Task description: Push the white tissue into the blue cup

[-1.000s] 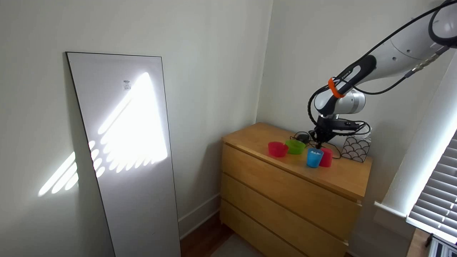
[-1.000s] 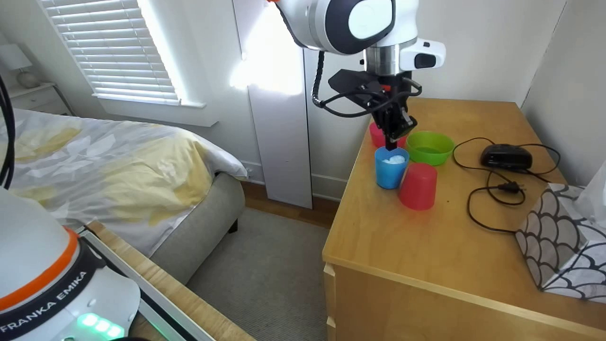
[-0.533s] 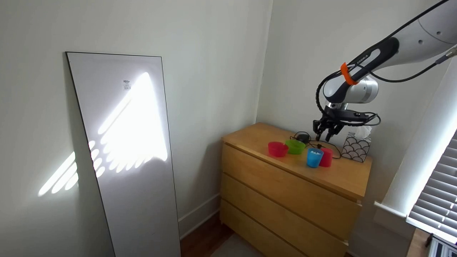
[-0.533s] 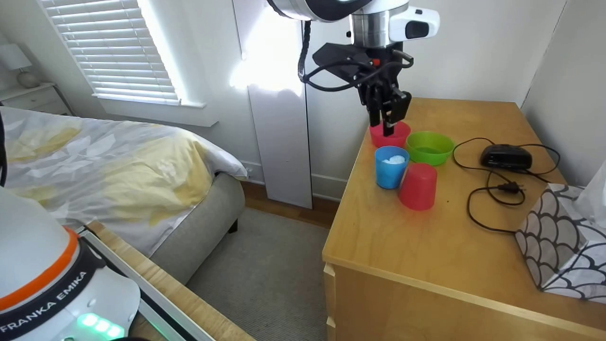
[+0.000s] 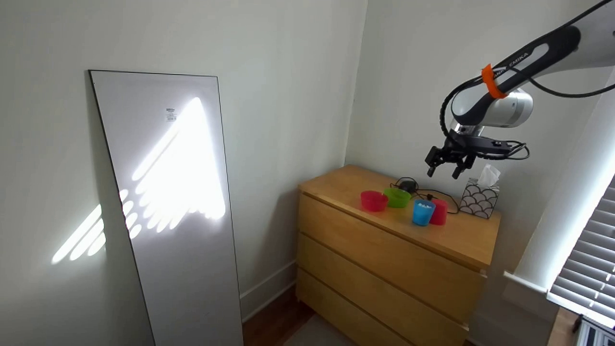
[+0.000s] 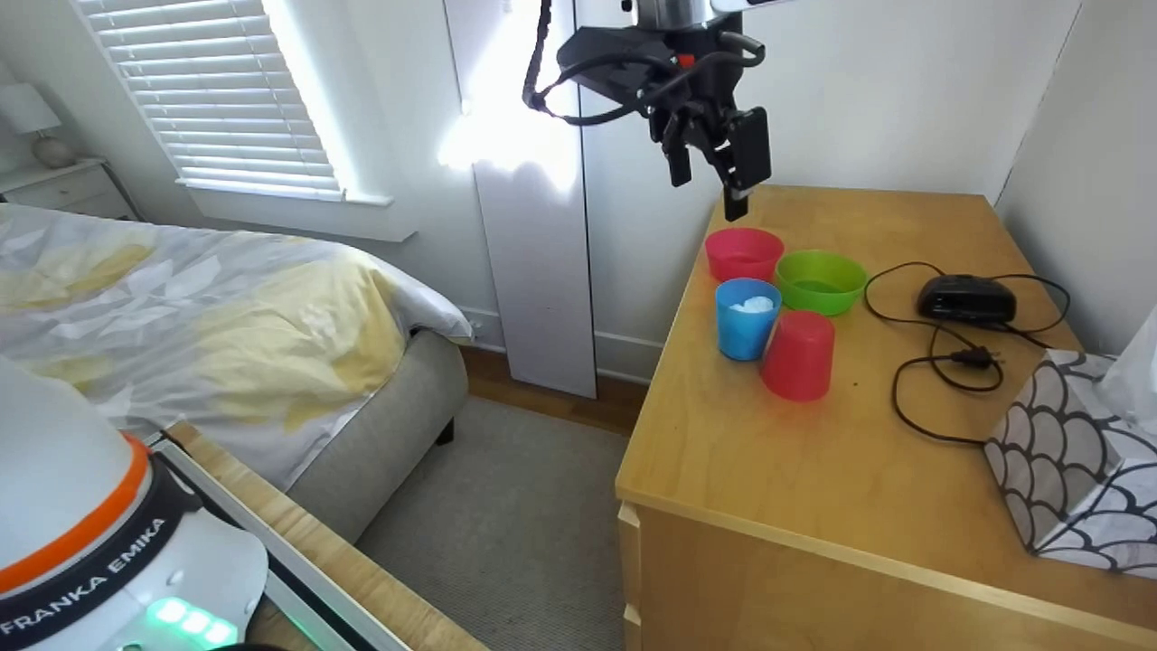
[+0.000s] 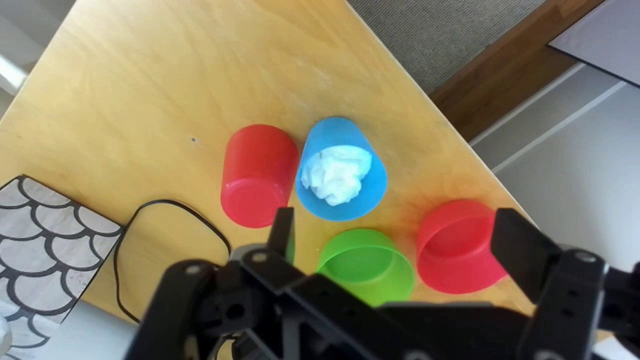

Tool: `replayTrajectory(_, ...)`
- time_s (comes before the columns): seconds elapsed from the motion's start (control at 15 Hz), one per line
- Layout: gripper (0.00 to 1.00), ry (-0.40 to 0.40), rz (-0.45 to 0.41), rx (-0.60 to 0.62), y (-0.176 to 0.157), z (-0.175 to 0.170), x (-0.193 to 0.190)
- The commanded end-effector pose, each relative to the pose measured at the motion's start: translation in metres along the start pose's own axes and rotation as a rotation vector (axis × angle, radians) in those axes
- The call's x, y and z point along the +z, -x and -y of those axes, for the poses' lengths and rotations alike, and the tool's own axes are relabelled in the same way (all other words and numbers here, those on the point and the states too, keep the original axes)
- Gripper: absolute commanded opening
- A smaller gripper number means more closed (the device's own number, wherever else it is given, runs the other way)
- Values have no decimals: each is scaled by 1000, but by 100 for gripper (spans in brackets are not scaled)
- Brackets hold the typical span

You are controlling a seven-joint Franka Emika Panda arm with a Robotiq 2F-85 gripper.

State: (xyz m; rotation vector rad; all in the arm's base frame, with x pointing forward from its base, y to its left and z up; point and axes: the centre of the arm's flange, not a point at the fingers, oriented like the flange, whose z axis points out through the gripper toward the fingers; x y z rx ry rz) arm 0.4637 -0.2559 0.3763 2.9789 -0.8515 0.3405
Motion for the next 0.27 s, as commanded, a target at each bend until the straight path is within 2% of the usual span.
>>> replayTrajectory(0.0,100,-3,-5,-3,1,0,-4)
replayTrajectory(0.2,100,-2,-5,-3,0,0,-3)
